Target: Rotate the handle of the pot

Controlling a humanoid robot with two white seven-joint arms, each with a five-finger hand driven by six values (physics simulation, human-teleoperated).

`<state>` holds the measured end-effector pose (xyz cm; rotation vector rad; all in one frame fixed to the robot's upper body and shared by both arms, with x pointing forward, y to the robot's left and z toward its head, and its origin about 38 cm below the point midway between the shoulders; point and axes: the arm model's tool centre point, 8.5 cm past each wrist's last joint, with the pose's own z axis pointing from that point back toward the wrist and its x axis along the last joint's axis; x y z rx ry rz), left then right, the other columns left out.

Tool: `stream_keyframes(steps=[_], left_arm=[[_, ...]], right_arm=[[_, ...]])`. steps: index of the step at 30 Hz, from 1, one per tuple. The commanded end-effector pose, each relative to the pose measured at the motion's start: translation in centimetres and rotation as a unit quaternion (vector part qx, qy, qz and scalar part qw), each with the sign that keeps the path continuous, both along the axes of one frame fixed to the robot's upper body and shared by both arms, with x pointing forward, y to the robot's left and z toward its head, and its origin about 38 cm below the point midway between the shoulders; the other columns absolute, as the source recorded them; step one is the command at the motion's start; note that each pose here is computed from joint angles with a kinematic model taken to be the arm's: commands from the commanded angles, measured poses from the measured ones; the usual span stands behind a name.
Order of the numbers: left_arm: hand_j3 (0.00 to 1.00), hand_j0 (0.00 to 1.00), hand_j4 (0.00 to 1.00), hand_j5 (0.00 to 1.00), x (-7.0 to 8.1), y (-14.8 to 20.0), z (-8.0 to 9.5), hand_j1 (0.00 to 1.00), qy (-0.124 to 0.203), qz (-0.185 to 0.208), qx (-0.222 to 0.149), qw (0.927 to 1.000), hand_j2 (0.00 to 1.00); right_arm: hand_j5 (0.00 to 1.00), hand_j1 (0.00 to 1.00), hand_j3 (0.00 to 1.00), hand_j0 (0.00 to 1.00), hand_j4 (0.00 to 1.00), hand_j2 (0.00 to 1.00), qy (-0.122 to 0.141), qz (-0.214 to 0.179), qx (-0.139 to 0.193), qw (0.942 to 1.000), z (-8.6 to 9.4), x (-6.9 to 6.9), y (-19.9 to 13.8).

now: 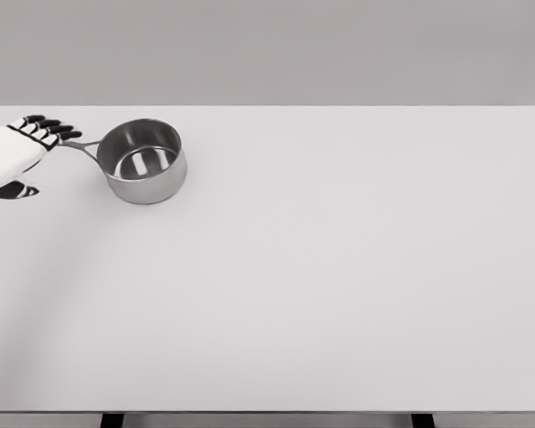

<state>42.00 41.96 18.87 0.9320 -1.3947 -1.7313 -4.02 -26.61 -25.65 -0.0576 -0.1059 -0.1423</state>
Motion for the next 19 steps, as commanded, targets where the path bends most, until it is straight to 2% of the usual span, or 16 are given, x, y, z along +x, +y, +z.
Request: stream_keyframes(steps=[1,2,5,8,9,10,13,19], left_arm=[[1.0,1.0,1.0,1.0,-0.9,-0.9,5.5,1.0,-0.05,-0.042,-0.016,0.9977,1.0],[1.0,1.0,1.0,1.0,-1.8,-1.5,6.1,1.0,-0.057,-0.055,-0.027,0.9965,1.0],[1.0,1.0,1.0,1.0,-2.7,-0.3,6.8,1.0,-0.073,-0.039,-0.061,0.9947,1.0],[1.0,1.0,1.0,1.0,-3.6,-0.5,4.6,1.0,-0.045,-0.042,-0.068,0.9958,1.0],[1.0,1.0,1.0,1.0,-4.4,-1.1,3.3,1.0,-0.028,-0.05,-0.068,0.996,1.0],[1.0,1.0,1.0,1.0,-4.6,-1.8,3.3,1.0,-0.028,-0.06,-0.068,0.9954,1.0],[1.0,1.0,1.0,1.0,-5.2,-3.9,0.9,1.0,0.006,-0.088,-0.07,0.9936,1.0],[1.0,1.0,1.0,1.0,-5.2,-4.2,1.0,1.0,0.007,-0.092,-0.089,0.9918,1.0]], right_arm=[[1.0,1.0,1.0,1.0,1.0,1.0,0.0,0.0,0.0,1.0,0.0,0.0,0.0],[1.0,1.0,1.0,1.0,1.0,1.0,-0.001,0.0,0.0,1.0,0.0,0.1,0.0],[1.0,1.0,1.0,1.0,1.0,1.0,0.0,0.0,0.0,1.0,0.0,0.0,0.0],[1.0,1.0,1.0,1.0,1.0,1.0,-0.001,0.0,0.0,1.0,0.0,0.1,0.0],[1.0,1.0,1.0,1.0,1.0,1.0,0.0,0.0,0.0,1.0,0.0,0.0,0.0],[1.0,1.0,1.0,1.0,1.0,1.0,0.0,0.0,0.0,1.0,0.0,0.0,0.0],[1.0,1.0,1.0,1.0,1.0,1.0,0.0,0.0,0.0,1.0,0.0,0.0,0.0],[1.0,1.0,1.0,1.0,1.0,1.0,0.0,0.0,0.0,1.0,0.0,0.0,0.0]])
